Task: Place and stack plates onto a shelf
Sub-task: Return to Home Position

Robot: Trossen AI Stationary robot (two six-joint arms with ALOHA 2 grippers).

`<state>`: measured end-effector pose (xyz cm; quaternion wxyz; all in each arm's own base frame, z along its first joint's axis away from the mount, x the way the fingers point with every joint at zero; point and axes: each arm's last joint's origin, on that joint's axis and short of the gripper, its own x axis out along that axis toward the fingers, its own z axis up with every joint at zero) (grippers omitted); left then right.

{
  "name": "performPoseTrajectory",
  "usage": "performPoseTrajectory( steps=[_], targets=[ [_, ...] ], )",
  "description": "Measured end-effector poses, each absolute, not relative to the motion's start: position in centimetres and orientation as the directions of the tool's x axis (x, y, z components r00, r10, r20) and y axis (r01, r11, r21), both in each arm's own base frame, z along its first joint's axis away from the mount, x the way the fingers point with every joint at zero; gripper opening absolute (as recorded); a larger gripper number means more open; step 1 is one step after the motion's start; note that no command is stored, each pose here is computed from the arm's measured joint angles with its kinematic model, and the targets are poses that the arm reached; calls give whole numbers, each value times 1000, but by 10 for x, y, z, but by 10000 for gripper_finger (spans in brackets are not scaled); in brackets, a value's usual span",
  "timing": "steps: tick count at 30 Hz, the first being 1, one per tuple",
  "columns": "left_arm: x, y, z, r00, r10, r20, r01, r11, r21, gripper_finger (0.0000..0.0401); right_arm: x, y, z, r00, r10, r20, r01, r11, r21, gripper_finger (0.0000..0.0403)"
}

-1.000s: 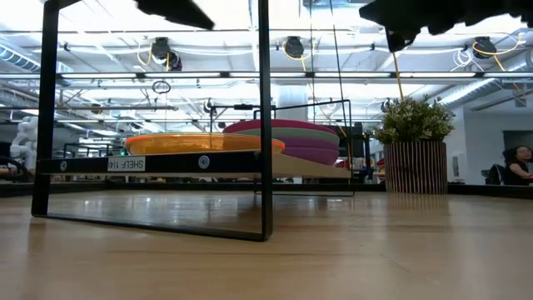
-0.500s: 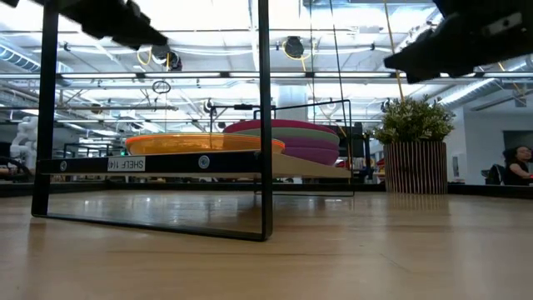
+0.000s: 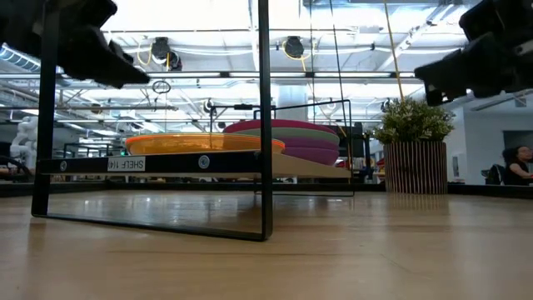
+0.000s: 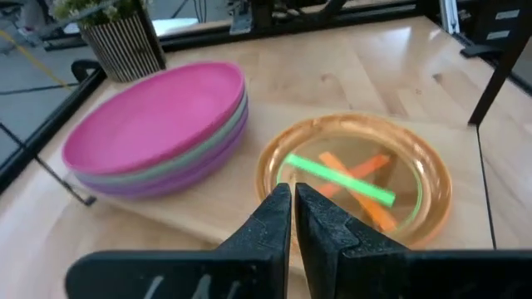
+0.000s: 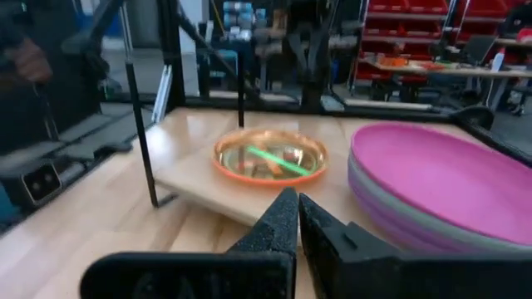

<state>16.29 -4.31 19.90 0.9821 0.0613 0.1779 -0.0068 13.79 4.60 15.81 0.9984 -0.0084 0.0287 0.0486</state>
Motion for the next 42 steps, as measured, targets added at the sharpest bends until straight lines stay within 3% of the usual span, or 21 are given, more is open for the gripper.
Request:
performPoseTrajectory(
  steps=[10,24,34,42],
  targets=[
    [144,-37,188,951,3,-309,28,995,94,24,134,44,162,995,93,-37,-96,991,-88,0],
    [116,-29,185,990,-26,-141,47,988,144,24,131,40,160,998,1,-61,-13,978,-207,0],
    [110,-24,161,997,-7,-73,20,985,170,24,131,40,161,998,-1,-57,-12,975,-223,0],
    [107,-24,174,997,-57,52,48,984,171,24,127,38,163,999,-1,-45,-10,968,-250,0]
  ],
)
